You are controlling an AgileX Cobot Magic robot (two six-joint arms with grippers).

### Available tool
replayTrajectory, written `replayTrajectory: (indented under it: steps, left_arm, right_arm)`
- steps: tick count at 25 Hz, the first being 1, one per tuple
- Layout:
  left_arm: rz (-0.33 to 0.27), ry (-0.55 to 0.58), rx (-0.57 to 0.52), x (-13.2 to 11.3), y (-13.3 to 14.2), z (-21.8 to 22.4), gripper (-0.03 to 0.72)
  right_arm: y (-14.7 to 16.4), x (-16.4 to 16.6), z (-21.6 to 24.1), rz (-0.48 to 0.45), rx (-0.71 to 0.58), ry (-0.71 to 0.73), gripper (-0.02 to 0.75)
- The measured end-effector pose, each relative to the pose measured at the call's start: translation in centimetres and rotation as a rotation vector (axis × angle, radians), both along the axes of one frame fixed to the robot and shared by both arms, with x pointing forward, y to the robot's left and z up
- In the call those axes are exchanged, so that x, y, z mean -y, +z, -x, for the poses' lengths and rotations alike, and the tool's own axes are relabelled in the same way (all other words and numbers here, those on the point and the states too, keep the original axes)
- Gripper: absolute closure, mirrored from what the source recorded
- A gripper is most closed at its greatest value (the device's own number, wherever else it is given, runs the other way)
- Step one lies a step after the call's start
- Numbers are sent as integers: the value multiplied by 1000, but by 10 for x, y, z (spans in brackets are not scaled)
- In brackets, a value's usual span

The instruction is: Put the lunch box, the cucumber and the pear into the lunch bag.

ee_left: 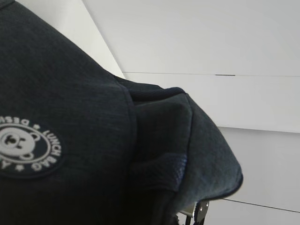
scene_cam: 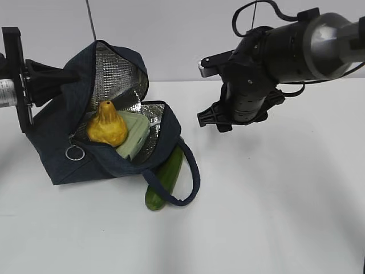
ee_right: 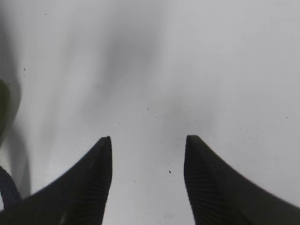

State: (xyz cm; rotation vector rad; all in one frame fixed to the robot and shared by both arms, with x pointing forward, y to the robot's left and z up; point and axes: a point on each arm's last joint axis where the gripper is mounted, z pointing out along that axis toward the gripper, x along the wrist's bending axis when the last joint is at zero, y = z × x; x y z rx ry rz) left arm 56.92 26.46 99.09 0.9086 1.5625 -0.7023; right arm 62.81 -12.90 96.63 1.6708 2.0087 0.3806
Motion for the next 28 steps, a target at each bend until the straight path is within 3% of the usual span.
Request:
replayTrajectory:
  steps: [8,22,28]
  left_arm:
    - [0,0,0,0,0,0,686]
    - [0,0,0,0,0,0,686]
    - [0,0,0,0,0,0,686]
  right_arm:
    - [-2,18,-10,-95,-33,-8,346]
    - [-3,8,-7,-289,-136,269,346]
    - [-3,7,-4,-296,-172,323,346]
